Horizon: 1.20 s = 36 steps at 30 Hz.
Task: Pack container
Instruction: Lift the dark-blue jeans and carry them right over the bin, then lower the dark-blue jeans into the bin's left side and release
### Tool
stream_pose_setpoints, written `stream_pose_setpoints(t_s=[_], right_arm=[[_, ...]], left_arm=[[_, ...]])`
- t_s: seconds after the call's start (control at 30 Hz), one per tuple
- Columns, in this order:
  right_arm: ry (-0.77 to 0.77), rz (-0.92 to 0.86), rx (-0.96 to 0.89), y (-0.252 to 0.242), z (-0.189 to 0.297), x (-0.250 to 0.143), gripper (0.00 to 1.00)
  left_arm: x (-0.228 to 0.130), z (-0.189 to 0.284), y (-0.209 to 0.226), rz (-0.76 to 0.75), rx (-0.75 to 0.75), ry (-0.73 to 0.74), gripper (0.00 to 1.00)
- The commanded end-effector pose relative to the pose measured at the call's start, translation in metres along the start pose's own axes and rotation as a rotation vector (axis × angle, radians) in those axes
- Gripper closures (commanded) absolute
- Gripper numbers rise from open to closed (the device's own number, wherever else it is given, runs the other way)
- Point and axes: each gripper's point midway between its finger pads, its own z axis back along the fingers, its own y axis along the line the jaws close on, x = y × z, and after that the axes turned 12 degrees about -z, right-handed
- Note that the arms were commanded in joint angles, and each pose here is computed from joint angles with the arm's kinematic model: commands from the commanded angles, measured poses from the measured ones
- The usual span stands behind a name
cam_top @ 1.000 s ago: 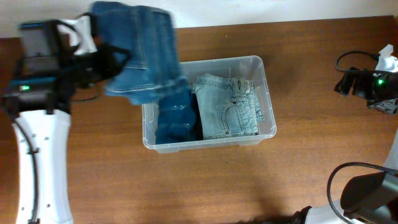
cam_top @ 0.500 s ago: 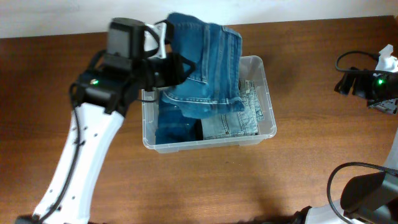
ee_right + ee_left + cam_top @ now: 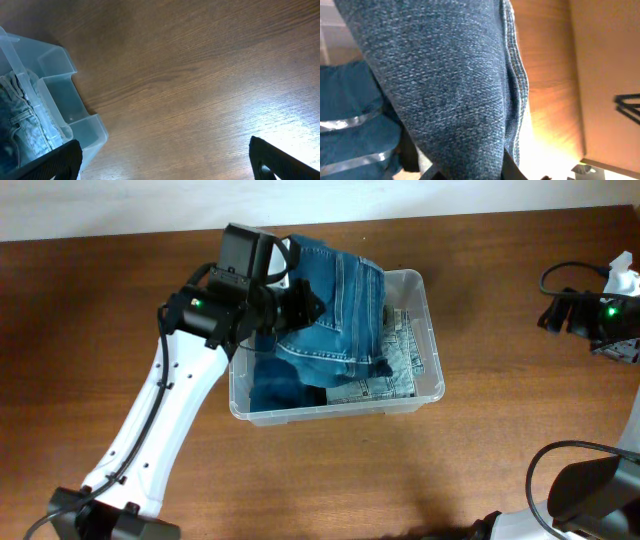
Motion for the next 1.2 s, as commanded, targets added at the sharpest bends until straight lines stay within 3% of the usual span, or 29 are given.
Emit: stream_pose_setpoints(t_s=[0.0, 0.37, 1.17], right_arm=[[-0.011, 0.005, -0.001, -0.001, 0.003, 0.003, 0.01], [-0.011, 0.005, -0.001, -0.001, 0.003, 0.003, 0.02], [-0.011, 0.005, -0.001, -0.001, 0.003, 0.003, 0.02]], left_arm=[[-0.005, 0.001, 0.005, 0.011, 0.019, -0.007, 0.99], [-0.053, -0.027, 0.053, 0.074, 0.163, 0.103, 1.0], [-0.075, 0.004, 0.126, 0.069, 0.601, 0.147, 0.99]])
